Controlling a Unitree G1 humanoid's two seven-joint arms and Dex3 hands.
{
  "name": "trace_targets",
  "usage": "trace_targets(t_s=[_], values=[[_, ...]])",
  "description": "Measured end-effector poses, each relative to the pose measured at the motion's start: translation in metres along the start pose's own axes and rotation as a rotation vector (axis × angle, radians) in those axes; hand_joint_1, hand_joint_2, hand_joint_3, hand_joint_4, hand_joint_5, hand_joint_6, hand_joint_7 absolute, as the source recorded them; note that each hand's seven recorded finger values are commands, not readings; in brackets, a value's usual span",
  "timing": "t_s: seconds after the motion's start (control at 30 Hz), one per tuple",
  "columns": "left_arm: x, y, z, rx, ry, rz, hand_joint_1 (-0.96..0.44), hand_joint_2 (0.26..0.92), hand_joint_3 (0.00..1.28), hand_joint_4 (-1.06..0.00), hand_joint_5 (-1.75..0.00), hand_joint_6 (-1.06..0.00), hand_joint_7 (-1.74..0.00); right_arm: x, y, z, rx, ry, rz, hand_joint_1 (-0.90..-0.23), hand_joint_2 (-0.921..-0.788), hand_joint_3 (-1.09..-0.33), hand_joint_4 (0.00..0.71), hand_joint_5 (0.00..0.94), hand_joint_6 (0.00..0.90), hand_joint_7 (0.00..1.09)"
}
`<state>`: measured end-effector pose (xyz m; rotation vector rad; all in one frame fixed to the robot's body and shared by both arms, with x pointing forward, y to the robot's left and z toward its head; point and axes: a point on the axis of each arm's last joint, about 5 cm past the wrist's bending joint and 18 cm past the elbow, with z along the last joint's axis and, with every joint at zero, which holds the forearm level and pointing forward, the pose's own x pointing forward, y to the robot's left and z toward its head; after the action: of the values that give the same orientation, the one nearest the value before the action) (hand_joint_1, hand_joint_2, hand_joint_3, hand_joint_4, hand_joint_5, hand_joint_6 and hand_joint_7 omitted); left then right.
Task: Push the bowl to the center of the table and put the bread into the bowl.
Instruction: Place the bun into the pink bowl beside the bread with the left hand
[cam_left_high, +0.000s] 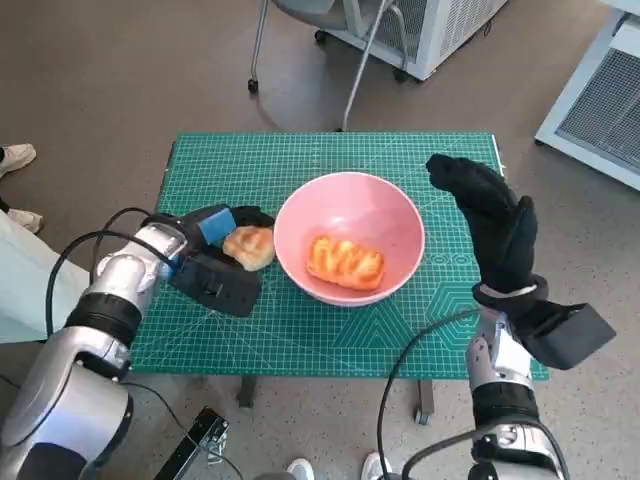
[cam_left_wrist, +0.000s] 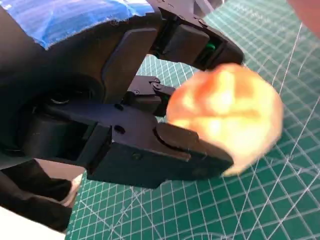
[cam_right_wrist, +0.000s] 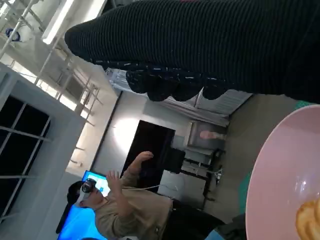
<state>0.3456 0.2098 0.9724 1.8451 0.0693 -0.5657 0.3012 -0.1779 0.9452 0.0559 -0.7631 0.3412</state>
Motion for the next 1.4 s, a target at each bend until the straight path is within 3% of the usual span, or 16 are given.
trace_targets(t_s=[0.3,0.5,0.97,1.2,1.4], values=[[-0.002,0.005,-0.005,-0.055,0.014,-0.012,0.0,0.92,0.09,-0.6,-1.31,-0.67,-1.08,-0.0001,0.0,0.0,-0.002,-0.001,-0.001,-0.581,-0.921,-0.739,0.366,0.007,0.036,0.8],[-0.01,0.013,-0.02,-0.101,0.057,0.022,0.0,0.92,0.09,-0.61,-1.3,-0.66,-1.09,-0.0001,0.0,0.0,-0.002,-0.001,-0.001,-0.578,-0.921,-0.74,0.366,0.006,0.037,0.8],[-0.047,0.072,-0.061,-0.145,0.161,0.293,0.0,0.92,0.09,-0.63,-1.23,-0.64,-1.16,0.0001,0.0,0.0,0.0,-0.001,-0.001,-0.581,-0.921,-0.742,0.365,0.005,0.037,0.8],[-0.065,0.099,-0.061,-0.142,0.145,0.419,0.0,0.92,0.08,-0.64,-1.2,-0.64,-1.17,0.0002,0.0,0.0,0.001,0.0,0.0,-0.589,-0.921,-0.741,0.365,0.005,0.035,0.8],[-0.078,0.117,-0.049,-0.144,0.086,0.537,0.0,0.92,0.08,-0.64,-1.18,-0.65,-1.18,0.0006,0.0,0.0,0.001,0.0,0.001,-0.593,-0.921,-0.742,0.365,0.005,0.033,0.8]])
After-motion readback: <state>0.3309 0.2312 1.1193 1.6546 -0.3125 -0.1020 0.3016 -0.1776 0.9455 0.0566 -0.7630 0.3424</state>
